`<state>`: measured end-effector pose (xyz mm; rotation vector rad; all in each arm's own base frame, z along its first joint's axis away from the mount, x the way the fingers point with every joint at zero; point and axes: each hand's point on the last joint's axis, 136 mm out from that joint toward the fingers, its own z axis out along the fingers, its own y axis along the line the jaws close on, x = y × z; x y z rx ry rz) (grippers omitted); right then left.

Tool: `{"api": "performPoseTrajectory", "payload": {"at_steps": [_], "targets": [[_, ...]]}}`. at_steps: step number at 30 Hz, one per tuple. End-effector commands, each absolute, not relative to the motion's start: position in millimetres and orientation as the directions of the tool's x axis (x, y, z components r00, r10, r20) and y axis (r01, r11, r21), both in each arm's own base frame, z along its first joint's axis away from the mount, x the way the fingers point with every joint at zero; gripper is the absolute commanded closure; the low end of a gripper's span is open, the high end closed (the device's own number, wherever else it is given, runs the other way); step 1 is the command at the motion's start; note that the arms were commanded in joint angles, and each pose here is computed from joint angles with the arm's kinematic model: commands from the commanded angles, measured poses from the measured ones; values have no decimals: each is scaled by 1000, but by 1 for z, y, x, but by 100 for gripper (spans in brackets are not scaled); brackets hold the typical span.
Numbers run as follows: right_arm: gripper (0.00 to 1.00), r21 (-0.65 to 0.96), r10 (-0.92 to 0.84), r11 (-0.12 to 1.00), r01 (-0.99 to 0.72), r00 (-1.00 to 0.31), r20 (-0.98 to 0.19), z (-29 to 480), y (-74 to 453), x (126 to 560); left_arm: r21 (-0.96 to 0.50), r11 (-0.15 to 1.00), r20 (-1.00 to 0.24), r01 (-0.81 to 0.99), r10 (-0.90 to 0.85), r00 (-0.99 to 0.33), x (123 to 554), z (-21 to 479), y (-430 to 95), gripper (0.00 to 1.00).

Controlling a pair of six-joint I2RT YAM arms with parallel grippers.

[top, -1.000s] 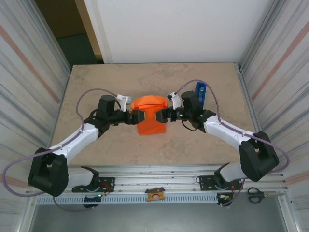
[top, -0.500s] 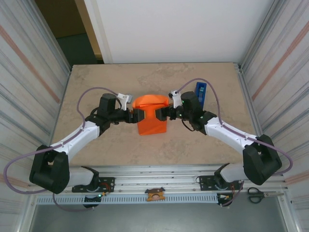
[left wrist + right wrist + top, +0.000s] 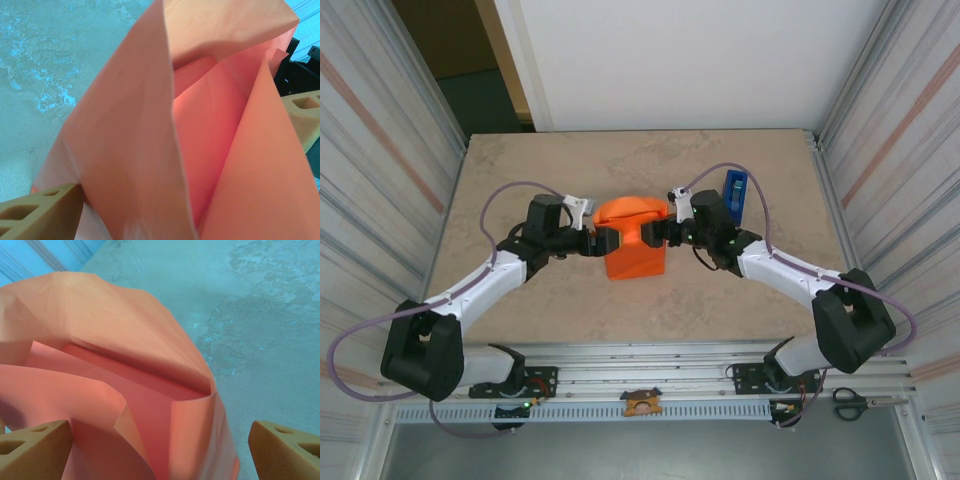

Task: Wrap the gift box in paper
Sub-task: Fold the wrapping paper for the gift box.

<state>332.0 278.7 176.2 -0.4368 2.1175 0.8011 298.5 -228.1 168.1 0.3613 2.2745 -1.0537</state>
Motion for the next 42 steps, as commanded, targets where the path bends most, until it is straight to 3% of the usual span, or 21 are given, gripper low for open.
{"api": "performPoseTrajectory", "payload": {"at_steps": [1, 9, 14, 19, 27, 31, 33, 37, 42], "targets": [[10, 406, -1, 750, -523, -615, -789, 177, 278, 335, -585, 648, -647, 488, -10, -762, 299, 183, -228, 18], [6, 442, 98, 805, -397, -646, -757, 199, 258, 330, -563, 661, -679, 495, -29, -733, 299, 192, -223, 17], [3, 355, 73, 870, -342, -623, -779, 204, 247, 318, -562, 670, -656, 485, -5, -755, 291, 188, -220, 18], [1, 355, 58, 863, -360, -627, -777, 217, 255, 318, -556, 684, -659, 473, -16, -752, 289, 186, -214, 19], [2, 433, 209, 868, -243, -612, -763, 238, 233, 329, -557, 685, -662, 470, -25, -749, 289, 181, -213, 20], [2, 562, 194, 733, -384, -674, -713, 235, 251, 327, -555, 691, -670, 463, -40, -741, 291, 181, -211, 21], [9, 551, 127, 701, -452, -681, -721, 232, 265, 321, -561, 692, -666, 455, -52, -744, 293, 178, -212, 20], [8, 388, -10, 737, -554, -582, -813, 225, 280, 309, -572, 684, -660, 453, -56, -749, 297, 178, -215, 20], [2, 256, -12, 794, -552, -435, -900, 217, 265, 311, -570, 678, -671, 464, -57, -739, 301, 185, -218, 20]]}}
